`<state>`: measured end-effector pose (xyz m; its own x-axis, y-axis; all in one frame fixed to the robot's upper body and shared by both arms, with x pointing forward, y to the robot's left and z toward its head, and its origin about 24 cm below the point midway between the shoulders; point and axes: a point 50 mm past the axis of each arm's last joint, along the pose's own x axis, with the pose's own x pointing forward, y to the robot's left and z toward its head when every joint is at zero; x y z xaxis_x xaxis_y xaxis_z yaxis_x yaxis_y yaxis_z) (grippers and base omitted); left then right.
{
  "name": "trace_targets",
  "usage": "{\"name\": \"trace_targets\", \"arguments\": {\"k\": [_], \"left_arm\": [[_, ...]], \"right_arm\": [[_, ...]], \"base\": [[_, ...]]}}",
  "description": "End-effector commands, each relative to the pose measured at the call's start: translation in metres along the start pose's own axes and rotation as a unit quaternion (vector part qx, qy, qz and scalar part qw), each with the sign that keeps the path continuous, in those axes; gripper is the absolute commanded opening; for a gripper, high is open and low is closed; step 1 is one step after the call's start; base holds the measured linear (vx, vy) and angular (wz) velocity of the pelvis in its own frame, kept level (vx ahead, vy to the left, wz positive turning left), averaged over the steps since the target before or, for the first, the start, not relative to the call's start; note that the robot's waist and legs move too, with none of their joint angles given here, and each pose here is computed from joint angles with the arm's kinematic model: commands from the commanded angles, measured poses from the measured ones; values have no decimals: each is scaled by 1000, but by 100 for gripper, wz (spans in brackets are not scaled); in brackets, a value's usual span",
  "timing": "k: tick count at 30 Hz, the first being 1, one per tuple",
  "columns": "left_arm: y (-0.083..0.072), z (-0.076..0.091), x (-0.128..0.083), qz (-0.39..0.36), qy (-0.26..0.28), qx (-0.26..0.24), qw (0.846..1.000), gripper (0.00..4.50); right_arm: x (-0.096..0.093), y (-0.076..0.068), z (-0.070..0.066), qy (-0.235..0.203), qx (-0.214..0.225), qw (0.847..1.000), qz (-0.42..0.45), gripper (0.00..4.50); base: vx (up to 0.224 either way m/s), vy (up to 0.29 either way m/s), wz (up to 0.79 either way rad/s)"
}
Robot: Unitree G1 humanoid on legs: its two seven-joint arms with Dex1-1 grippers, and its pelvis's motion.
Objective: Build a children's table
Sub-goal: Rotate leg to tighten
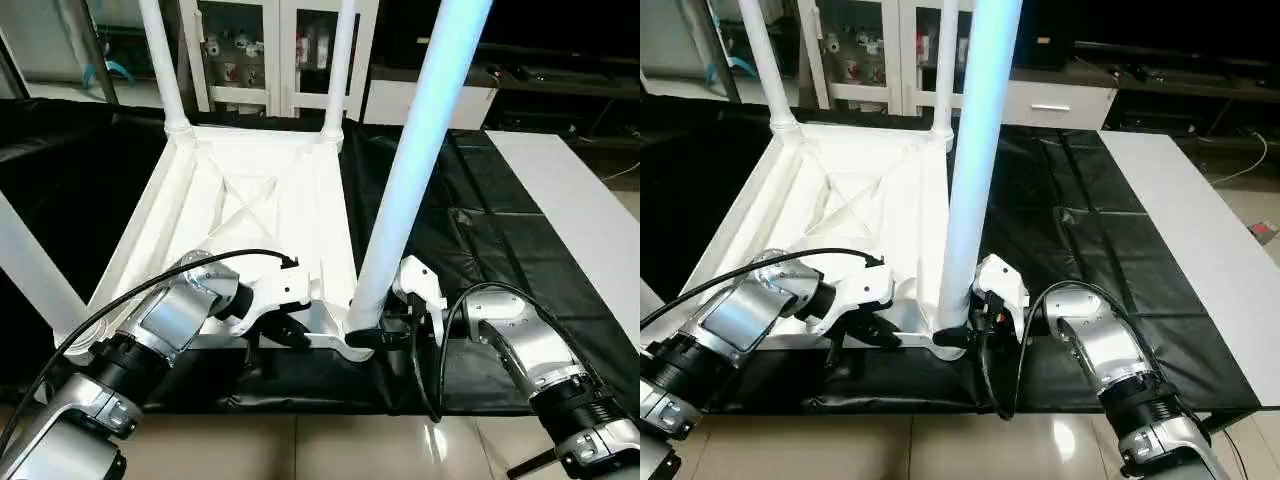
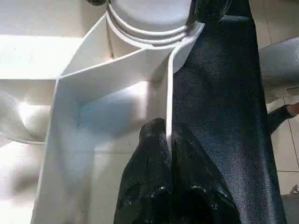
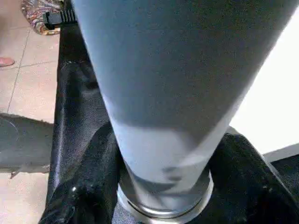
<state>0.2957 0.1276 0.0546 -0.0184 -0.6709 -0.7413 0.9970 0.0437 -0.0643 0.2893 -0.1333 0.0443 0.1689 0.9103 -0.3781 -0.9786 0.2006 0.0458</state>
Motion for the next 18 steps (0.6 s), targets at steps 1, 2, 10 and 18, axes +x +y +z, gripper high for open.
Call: {"name": "trace_targets", "arguments": {"k": [1, 2, 10, 18], "left_arm": [[-21, -31, 27, -69, 66, -45, 994, 0], [-21, -31, 27, -69, 66, -45, 994, 0], [-21, -31, 26, -69, 69, -47, 994, 0], [-6, -22, 33, 5, 31, -62, 998, 0]], "right_arm": [[-3, -4, -3, 21, -1, 1000, -13, 234], [-3, -4, -4, 22, 1, 1000, -16, 232], [-2, -3, -8, 24, 5, 1000, -20, 215], [6, -10, -18, 18, 47, 994, -99, 209]], "base": [[0, 0, 0], [0, 0, 0], [0, 0, 0], [0, 0, 0]]}}
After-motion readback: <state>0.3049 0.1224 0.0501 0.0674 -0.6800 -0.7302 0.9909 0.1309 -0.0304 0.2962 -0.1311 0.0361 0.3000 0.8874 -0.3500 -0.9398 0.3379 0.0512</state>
